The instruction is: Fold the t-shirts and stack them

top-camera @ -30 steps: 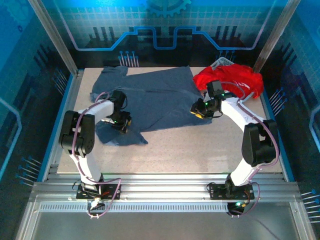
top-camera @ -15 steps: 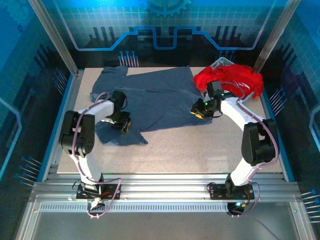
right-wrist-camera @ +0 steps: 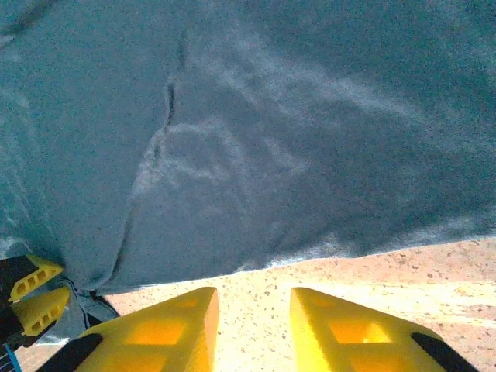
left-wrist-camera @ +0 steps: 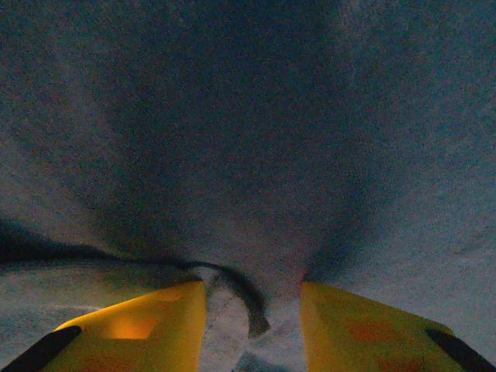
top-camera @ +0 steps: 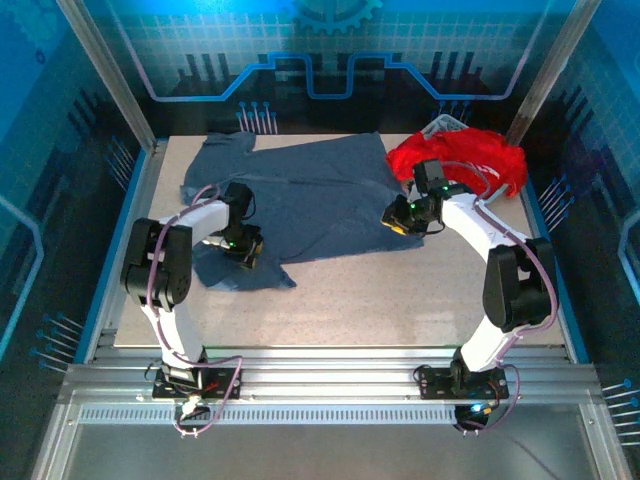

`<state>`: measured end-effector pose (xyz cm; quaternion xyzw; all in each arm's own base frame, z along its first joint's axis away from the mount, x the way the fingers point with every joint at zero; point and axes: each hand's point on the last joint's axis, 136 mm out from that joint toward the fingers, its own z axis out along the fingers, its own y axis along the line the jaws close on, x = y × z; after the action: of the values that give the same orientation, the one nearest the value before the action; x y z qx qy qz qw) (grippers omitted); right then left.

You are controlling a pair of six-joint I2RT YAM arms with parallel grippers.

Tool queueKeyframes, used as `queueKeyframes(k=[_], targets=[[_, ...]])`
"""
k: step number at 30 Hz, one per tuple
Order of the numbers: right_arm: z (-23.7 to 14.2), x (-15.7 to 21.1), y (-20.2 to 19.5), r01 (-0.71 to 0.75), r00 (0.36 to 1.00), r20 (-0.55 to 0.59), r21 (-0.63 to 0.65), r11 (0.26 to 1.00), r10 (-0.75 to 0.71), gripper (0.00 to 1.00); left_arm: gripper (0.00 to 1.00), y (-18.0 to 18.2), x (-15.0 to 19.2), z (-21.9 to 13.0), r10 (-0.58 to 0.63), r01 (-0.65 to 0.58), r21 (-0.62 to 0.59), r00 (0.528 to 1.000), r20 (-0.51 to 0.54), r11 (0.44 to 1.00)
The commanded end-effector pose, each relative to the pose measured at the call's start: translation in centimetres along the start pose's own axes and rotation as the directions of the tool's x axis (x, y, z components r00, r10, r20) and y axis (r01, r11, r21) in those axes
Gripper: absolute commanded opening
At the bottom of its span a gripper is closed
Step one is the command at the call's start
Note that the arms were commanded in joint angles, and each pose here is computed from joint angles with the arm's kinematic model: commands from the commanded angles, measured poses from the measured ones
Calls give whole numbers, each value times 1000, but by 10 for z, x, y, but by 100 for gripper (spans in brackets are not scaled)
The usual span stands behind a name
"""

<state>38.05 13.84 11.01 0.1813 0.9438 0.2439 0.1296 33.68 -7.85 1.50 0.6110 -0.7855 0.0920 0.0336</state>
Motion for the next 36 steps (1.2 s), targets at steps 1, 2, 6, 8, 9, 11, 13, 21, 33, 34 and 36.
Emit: queueKeyframes(k=[1, 2, 6, 8, 9, 11, 13, 21, 33, 34, 36], targets=[[-5, -1, -1, 11, 1000, 13, -5, 1000, -11, 31, 38, 17, 2, 8, 8, -8, -58, 1000, 4, 998], [-5, -2, -1, 12, 1000, 14, -7, 1000, -12, 31, 37, 18, 3, 10, 8, -8, -60, 1000, 3, 998], [-6, -3, 0, 11, 1000, 17, -5, 1000, -11, 31, 28, 20, 2, 12, 11, -11, -69, 1000, 2, 998], [-6, -3, -2, 9, 1000, 19, 5, 1000, -9, 31, 22, 22, 2, 8, 19, -18, -69, 1000, 12, 997], [-7, -3, -2, 8, 1000, 21, 8, 1000, -8, 31, 20, 23, 2, 3, 23, -22, -66, 1000, 20, 998], [-9, -5, -4, 7, 1000, 30, 21, 1000, -7, 31, 15, 27, 1, -9, 36, -33, -60, 998, 44, 998], [-9, -6, -5, 4, 999, 33, 28, 1000, -5, 31, 14, 33, 2, -19, 41, -39, -43, 998, 51, 998], [-3, -7, -9, -8, 1000, 26, 40, 999, 6, 31, 17, 57, 10, -33, 49, -48, -19, 998, 37, 999], [-3, -3, -11, -4, 1000, 22, 39, 999, 3, 31, 41, 58, 8, -27, 16, -17, 19, 999, 51, 1000], [-4, -2, -12, -2, 1000, 22, 40, 999, 2, 31, 46, 52, 7, -28, 6, -8, 34, 998, 55, 999], [-4, -1, -13, -1, 1000, 20, 40, 999, 0, 31, 50, 42, 6, -30, -4, 0, 56, 998, 59, 998]])
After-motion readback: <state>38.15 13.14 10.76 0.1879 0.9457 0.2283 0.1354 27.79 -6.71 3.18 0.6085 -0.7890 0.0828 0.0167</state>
